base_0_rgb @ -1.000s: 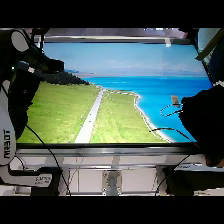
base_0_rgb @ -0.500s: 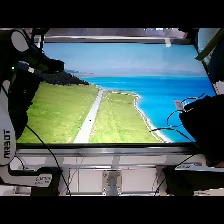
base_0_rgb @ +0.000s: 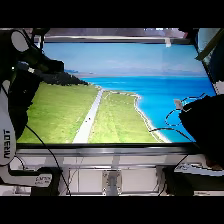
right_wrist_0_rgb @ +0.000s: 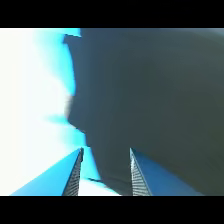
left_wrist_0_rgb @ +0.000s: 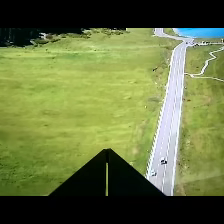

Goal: Fold the clothes and pants, and hang the long-sleeved shirts on hangers.

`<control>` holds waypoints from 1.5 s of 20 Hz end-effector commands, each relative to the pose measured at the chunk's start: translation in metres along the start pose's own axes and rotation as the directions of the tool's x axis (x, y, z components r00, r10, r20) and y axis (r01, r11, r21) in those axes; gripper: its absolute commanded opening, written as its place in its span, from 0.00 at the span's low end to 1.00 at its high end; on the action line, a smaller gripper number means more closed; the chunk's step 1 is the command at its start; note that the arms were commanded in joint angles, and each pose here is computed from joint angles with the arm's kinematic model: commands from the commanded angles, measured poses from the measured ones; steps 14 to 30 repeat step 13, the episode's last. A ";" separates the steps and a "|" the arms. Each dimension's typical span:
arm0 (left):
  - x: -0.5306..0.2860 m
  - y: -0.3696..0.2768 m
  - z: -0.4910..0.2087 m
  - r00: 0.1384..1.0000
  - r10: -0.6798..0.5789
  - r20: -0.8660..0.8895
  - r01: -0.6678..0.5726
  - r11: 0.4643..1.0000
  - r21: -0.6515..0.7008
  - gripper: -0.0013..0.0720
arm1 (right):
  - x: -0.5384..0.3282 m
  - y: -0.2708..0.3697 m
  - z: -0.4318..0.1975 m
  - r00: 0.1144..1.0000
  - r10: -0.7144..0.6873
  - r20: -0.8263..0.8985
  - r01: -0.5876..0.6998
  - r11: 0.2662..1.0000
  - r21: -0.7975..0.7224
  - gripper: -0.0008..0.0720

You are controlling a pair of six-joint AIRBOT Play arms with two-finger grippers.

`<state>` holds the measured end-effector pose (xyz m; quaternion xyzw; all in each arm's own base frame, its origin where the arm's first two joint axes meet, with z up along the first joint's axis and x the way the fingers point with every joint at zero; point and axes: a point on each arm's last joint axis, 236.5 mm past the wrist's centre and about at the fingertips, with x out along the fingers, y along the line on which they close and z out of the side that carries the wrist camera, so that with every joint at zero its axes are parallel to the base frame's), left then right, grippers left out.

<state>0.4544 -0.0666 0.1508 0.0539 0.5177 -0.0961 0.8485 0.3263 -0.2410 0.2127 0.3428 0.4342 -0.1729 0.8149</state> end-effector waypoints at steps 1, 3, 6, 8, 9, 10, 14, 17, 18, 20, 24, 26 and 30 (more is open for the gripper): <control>0.000 -0.001 -0.012 0.999 -0.004 -0.052 0.004 1.000 0.000 0.03 | -0.044 0.206 -0.025 0.866 0.500 0.001 -0.467 0.810 -0.355 0.47; 0.000 -0.001 -0.012 0.999 -0.004 -0.052 0.004 1.000 0.000 0.03 | -0.033 0.267 -0.079 0.831 0.535 -0.150 -0.529 0.679 -0.509 0.47; 0.000 -0.001 -0.012 0.999 -0.004 -0.052 0.004 1.000 0.000 0.03 | 0.007 0.301 -0.146 0.884 0.389 -0.259 -0.450 0.558 -0.697 0.47; 0.000 -0.001 -0.012 0.999 -0.004 -0.052 0.004 1.000 0.000 0.03 | 0.026 0.306 -0.180 0.918 0.269 -0.291 -0.392 0.506 -0.769 0.47; 0.000 -0.001 -0.012 0.999 -0.004 -0.052 0.004 1.000 0.000 0.03 | 0.030 0.309 -0.194 0.923 0.235 -0.305 -0.383 0.477 -0.791 0.47; 0.000 -0.001 -0.012 0.999 -0.004 -0.052 0.004 1.000 0.000 0.03 | 0.031 0.314 -0.204 0.921 0.226 -0.318 -0.389 0.454 -0.802 0.47; 0.000 -0.001 -0.012 0.999 -0.004 -0.052 0.004 1.000 0.000 0.03 | 0.028 0.325 -0.217 0.911 0.240 -0.335 -0.409 0.424 -0.808 0.47; 0.000 -0.001 -0.012 0.999 -0.004 -0.052 0.004 1.000 0.000 0.03 | 0.028 0.325 -0.217 0.911 0.240 -0.335 -0.409 0.424 -0.808 0.47; 0.000 -0.001 -0.012 0.999 -0.004 -0.052 0.004 1.000 0.000 0.03 | 0.028 0.325 -0.217 0.911 0.240 -0.335 -0.409 0.424 -0.808 0.47; 0.000 -0.001 -0.012 0.999 -0.004 -0.052 0.004 1.000 0.000 0.03 | 0.028 0.325 -0.217 0.911 0.240 -0.335 -0.409 0.424 -0.808 0.47; 0.000 -0.001 -0.012 0.999 -0.004 -0.052 0.004 1.000 0.000 0.03 | 0.028 0.325 -0.217 0.911 0.240 -0.335 -0.409 0.424 -0.808 0.47; 0.000 -0.001 -0.012 0.999 -0.004 -0.052 0.004 1.000 0.000 0.03 | 0.028 0.325 -0.217 0.911 0.240 -0.335 -0.409 0.424 -0.808 0.47; 0.000 -0.001 -0.012 0.999 -0.004 -0.052 0.004 1.000 0.000 0.03 | 0.028 0.325 -0.217 0.911 0.240 -0.335 -0.409 0.424 -0.808 0.47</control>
